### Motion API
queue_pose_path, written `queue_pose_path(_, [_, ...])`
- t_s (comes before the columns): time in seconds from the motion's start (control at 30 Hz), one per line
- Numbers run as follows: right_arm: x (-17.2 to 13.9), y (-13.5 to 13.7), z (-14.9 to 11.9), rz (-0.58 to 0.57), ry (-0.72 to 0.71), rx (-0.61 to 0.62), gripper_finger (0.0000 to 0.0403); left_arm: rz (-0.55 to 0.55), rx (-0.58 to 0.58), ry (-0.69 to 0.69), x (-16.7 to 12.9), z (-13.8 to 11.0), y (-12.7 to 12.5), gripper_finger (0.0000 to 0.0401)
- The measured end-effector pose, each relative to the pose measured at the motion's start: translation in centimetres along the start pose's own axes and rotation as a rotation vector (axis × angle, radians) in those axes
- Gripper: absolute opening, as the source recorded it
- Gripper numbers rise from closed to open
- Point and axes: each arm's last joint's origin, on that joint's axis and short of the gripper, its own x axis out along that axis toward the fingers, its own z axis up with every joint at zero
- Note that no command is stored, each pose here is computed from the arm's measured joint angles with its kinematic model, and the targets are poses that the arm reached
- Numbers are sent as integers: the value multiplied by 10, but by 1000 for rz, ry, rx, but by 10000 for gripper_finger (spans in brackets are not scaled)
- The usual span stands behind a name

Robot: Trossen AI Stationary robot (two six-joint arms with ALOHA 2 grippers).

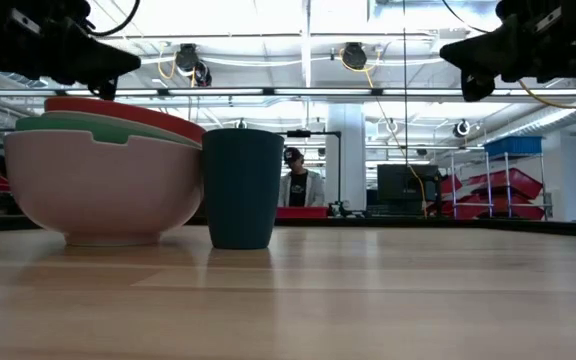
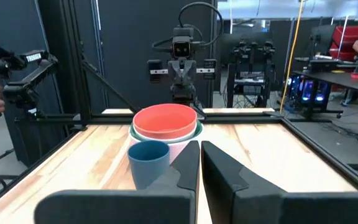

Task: Nest bowls inside each other
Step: Return to Home Position

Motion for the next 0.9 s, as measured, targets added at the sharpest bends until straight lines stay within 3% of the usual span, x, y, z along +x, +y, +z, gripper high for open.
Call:
queue_pose_path(0.37, [2,5,-4,60,42,20,0,-7,-1,68,-8,-8,-1,0])
queue_pose_path(0.53, [2,8,-6,79,58,32,0,-5,20,21,-15,-6,-2,0])
queue_pose_path(0.77, [2,9,-6,85,61,45,0,-2,-42,-34,-15,-29,-3,0])
queue_pose_path(0.9, [2,9,-6,84,61,62,0,3,-36,-83,-15,-30,-3,0])
